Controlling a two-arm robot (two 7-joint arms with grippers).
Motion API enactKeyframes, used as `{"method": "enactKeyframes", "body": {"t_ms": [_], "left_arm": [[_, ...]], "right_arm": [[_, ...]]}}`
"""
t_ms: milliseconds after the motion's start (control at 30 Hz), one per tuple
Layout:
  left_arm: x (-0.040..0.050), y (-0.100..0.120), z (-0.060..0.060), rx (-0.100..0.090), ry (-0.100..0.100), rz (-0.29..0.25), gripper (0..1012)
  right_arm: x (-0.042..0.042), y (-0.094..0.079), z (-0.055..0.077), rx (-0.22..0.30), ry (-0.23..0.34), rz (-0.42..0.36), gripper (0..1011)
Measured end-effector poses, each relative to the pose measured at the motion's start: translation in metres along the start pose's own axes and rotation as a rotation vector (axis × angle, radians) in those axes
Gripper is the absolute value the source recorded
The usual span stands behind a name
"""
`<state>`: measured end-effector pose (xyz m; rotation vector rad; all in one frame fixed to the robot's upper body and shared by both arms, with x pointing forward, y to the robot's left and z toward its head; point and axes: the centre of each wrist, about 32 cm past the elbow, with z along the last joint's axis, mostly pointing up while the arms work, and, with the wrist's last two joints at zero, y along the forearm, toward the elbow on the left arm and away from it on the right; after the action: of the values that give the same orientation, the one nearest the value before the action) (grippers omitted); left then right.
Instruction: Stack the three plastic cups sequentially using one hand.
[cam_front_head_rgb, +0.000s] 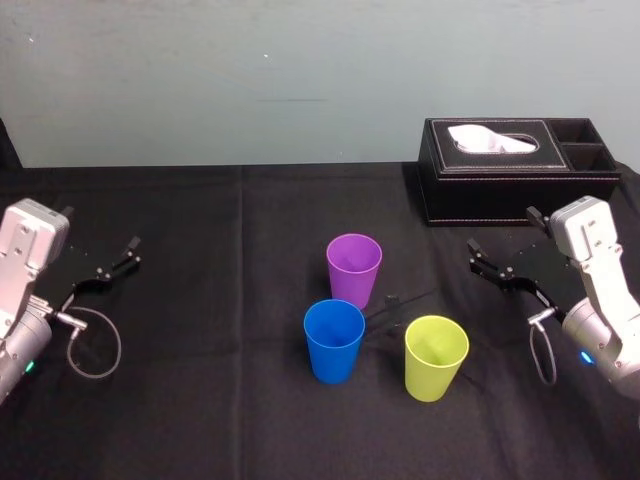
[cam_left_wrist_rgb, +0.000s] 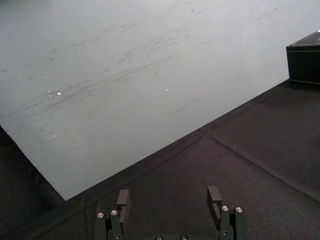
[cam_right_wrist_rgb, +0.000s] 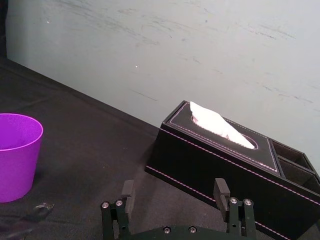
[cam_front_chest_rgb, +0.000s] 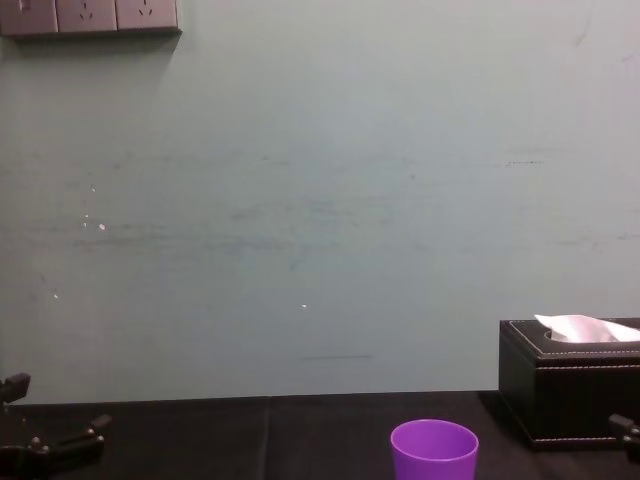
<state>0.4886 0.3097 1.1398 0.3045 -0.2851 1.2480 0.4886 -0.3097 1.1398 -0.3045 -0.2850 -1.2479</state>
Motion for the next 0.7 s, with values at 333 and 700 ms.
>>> {"method": "enactKeyframes", "body": {"t_ms": [333, 700], "left_arm": [[0.0, 0.0, 0.0, 0.0, 0.0, 0.0, 1010], [0.0, 0.0, 0.0, 0.0, 0.0, 0.0, 1010]], "right_arm": [[-0.0001, 0.001, 0.0, 0.001, 0.008, 0.004, 1003], [0.0069, -0.018, 0.002, 0.041, 0.075, 0.079, 1003]]}}
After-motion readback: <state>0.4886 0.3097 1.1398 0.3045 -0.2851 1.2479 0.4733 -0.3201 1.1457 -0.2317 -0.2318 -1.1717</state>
